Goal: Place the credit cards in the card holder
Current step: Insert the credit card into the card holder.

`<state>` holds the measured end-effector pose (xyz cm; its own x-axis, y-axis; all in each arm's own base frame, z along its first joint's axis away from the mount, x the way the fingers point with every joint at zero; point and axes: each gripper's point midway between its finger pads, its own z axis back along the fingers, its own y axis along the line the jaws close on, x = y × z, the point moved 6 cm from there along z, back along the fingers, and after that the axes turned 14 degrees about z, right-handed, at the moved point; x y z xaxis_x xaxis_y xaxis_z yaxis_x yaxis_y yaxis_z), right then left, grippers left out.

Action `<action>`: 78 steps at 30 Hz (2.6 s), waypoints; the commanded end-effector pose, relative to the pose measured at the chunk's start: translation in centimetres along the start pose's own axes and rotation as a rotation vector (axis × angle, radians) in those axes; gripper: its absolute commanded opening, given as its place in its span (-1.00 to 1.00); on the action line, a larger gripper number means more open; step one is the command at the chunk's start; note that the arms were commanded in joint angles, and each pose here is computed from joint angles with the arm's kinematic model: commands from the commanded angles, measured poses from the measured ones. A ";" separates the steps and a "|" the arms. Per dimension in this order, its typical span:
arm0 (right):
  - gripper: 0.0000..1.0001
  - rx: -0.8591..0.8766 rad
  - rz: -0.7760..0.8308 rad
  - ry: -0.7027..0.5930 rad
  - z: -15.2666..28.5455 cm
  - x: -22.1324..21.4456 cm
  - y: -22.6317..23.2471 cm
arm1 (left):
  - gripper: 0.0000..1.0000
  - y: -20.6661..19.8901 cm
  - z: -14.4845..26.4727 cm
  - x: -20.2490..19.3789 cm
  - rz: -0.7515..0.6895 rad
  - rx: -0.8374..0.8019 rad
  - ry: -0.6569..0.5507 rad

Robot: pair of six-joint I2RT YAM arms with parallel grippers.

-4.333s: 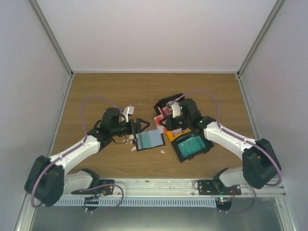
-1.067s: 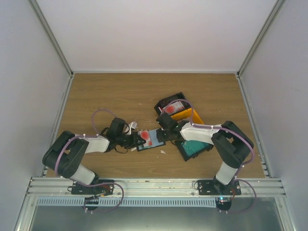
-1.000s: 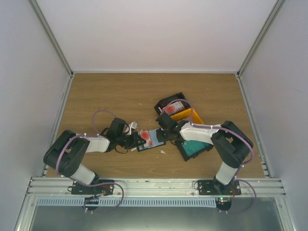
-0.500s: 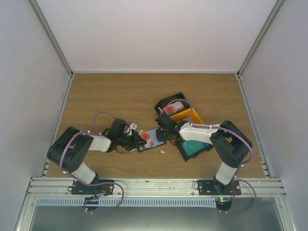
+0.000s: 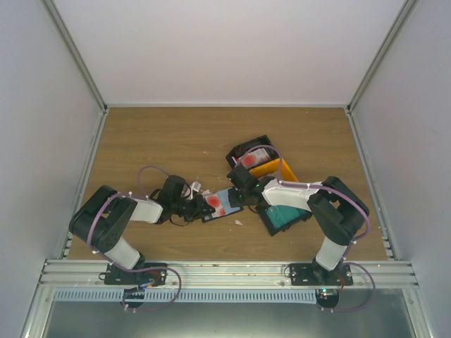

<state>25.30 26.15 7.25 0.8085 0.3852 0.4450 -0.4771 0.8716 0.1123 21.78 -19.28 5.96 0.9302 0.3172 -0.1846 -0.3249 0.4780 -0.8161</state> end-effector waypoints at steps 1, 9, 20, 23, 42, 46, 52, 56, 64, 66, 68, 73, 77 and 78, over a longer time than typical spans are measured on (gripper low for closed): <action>-0.42 -0.010 0.007 0.165 -2.1 -4.2 -0.3 | -1.00 0.4 -0.5 0.4 -0.039 0.055 0.015; -0.42 0.018 0.007 0.162 -2.3 -4.1 0.0 | -1.00 0.3 -0.9 0.9 -0.060 0.044 0.010; -0.43 0.027 0.001 0.165 -2.4 -4.4 0.0 | -1.00 0.0 -1.3 1.2 -0.087 0.040 0.008; -0.43 0.031 0.000 0.164 -2.4 -4.3 0.0 | -0.98 0.0 -1.5 1.1 -0.077 0.031 0.026; -0.49 0.074 -0.028 0.150 -2.3 -4.3 0.6 | -0.79 -1.2 -3.2 0.7 -0.121 0.042 0.075; -0.49 0.066 -0.038 0.149 -2.2 -4.4 0.4 | -0.78 -1.0 -3.0 0.9 -0.112 0.072 0.037; -0.30 0.088 -0.046 0.124 -1.6 -4.1 0.7 | -0.68 -1.5 -2.2 0.7 -0.116 0.077 -0.005; -0.14 0.138 -0.052 0.094 -0.9 -3.8 1.2 | -0.56 -1.8 -2.6 0.2 -0.131 0.068 0.031; -0.01 0.147 -0.078 0.072 -0.3 -3.5 1.2 | -0.24 -2.2 -2.2 -1.3 -0.225 0.143 0.029; 0.00 0.148 -0.082 0.075 -0.3 -3.6 1.1 | -0.12 -2.2 -1.9 -1.5 -0.233 0.170 0.020; 0.00 0.151 -0.085 0.076 -0.4 -3.7 1.2 | 0.01 -2.1 -1.6 -1.8 -0.234 0.194 0.011; 0.00 0.184 -0.082 0.072 -0.3 -3.7 1.5 | 0.29 -2.0 -0.8 -2.2 -0.224 0.228 0.001; -0.01 0.210 -0.077 0.066 -0.2 -3.7 1.7 | 0.40 -1.9 0.0 -2.5 -0.211 0.241 -0.020; -0.01 0.214 -0.078 0.063 -0.1 -3.7 1.7 | 0.42 -1.9 0.2 -2.5 -0.207 0.246 -0.031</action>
<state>23.80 27.16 7.61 0.8246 0.3025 0.4781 -0.4818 0.8184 0.3132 20.83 -22.04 8.47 0.9840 0.1778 -0.0077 -0.1261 0.6658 -0.7354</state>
